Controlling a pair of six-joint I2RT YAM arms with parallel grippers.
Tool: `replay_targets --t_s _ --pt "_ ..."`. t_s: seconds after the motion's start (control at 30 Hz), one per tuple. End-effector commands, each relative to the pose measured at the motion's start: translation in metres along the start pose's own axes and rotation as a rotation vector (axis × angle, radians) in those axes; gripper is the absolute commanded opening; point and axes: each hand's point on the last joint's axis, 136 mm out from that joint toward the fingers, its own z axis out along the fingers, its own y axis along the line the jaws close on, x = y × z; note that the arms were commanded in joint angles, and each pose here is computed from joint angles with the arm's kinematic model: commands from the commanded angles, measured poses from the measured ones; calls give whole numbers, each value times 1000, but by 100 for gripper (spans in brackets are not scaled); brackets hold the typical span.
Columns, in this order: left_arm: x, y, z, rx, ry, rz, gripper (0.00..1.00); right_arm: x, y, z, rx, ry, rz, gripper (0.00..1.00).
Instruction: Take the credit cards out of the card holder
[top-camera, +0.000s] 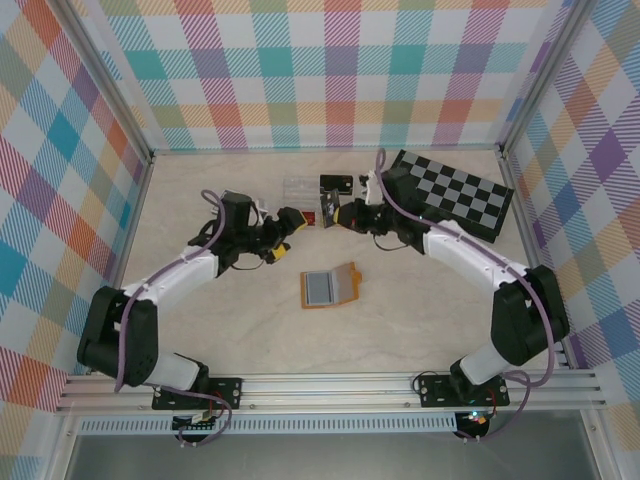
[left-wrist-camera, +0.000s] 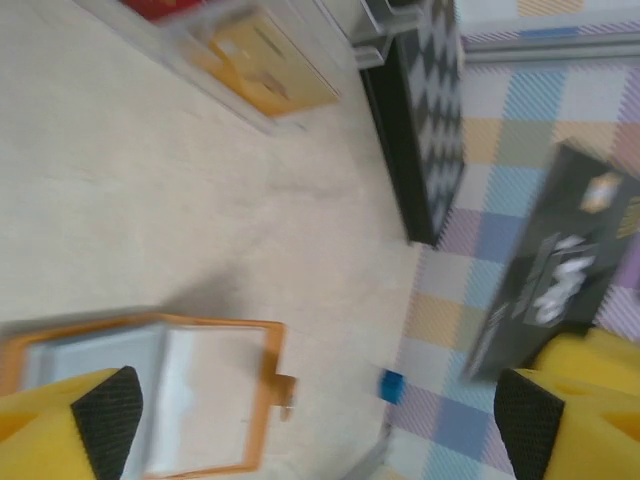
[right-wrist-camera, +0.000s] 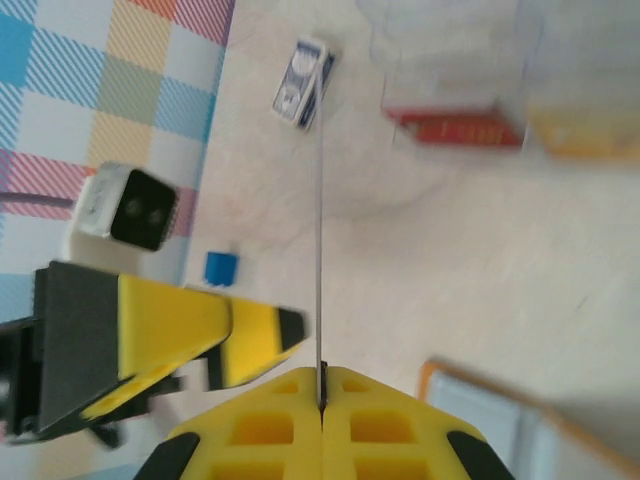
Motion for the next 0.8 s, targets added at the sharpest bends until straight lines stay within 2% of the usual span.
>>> replay_targets --t_s 0.0,0.2,0.4,0.6,0.77 --pt "-1 46 -29 -235 -32 55 100 -15 -33 1 194 19 -377 0" --pt "-9 55 -47 -293 -61 74 100 -55 -31 8 156 -19 -754 0" --pt "-9 60 -46 -304 -35 74 100 -73 -41 21 48 37 -1078 0" --pt "-7 60 -37 -282 6 71 100 -100 -58 29 -28 73 -1178 0" --pt "-6 58 -31 -271 33 63 100 -105 -72 38 -78 139 -1215 0"
